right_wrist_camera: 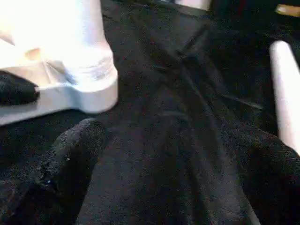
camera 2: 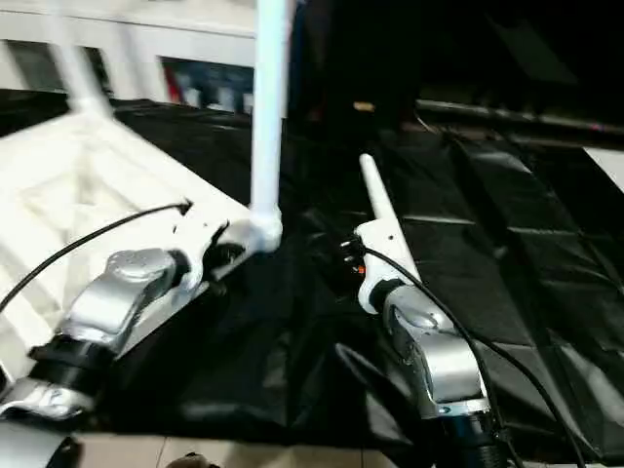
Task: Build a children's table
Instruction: Rotate leg to tighten
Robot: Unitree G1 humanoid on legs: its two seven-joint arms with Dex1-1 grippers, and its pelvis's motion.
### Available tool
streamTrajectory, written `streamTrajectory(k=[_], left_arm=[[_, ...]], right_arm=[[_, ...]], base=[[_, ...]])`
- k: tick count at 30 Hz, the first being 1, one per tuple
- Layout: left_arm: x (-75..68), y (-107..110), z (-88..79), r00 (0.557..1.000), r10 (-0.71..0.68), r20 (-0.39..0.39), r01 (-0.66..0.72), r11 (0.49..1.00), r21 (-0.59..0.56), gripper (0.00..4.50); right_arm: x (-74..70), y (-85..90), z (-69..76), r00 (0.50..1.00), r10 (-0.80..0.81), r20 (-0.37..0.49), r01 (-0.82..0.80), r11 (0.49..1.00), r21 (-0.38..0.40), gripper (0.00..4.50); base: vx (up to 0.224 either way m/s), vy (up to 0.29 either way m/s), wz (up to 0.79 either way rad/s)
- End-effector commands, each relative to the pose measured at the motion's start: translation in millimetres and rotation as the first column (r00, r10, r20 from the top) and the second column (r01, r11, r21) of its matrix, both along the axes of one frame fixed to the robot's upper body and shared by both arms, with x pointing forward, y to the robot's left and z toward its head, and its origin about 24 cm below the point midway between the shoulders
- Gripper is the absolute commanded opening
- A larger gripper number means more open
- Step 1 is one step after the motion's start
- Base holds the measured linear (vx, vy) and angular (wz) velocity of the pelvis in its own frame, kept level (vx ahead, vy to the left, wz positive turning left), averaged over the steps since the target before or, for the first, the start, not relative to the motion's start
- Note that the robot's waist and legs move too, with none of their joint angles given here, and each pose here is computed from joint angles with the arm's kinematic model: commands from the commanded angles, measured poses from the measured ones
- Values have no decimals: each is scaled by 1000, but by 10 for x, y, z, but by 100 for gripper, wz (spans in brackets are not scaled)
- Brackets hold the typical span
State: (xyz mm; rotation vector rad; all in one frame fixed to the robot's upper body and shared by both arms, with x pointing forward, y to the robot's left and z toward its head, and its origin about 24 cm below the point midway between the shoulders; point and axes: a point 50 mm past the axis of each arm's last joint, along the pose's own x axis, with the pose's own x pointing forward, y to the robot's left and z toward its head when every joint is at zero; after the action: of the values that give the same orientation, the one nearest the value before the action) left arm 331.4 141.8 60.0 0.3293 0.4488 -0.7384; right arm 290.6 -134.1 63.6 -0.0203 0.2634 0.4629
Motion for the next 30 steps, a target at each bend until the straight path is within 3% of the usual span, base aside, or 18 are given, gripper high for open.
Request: streamTrajectory(k=[1,5,7,11,19,23,30], left_arm=[[-51,-159,113,982,-180,47,181,984,-1,0],[-137,-191,103,951,-309,24,309,951,16,0],[-227,-195,69,903,-430,-23,430,901,60,0],[-271,-177,44,851,-521,-68,526,845,97,0],[-314,-217,59,788,-611,-80,615,786,65,0],[-344,-270,37,743,-662,-98,669,741,59,0],[-346,-282,40,725,-680,-107,688,723,61,0]], right_arm=[[39,-80,44,1000,12,9,-12,1000,28,445],[45,-119,60,998,63,19,-63,997,41,445],[17,-146,60,982,189,29,-189,982,1,445],[-39,-171,9,928,373,5,-372,926,-66,445],[-46,-192,-46,836,545,-53,-548,829,-116,445],[77,-148,-71,838,544,-36,-540,819,-194,445],[63,-60,-86,804,594,-24,-592,798,-115,445]], base=[[-58,-5,8],[0,0,0],[0,0,0],[0,0,0],[0,0,0],[0,0,0],[0,0,0]])
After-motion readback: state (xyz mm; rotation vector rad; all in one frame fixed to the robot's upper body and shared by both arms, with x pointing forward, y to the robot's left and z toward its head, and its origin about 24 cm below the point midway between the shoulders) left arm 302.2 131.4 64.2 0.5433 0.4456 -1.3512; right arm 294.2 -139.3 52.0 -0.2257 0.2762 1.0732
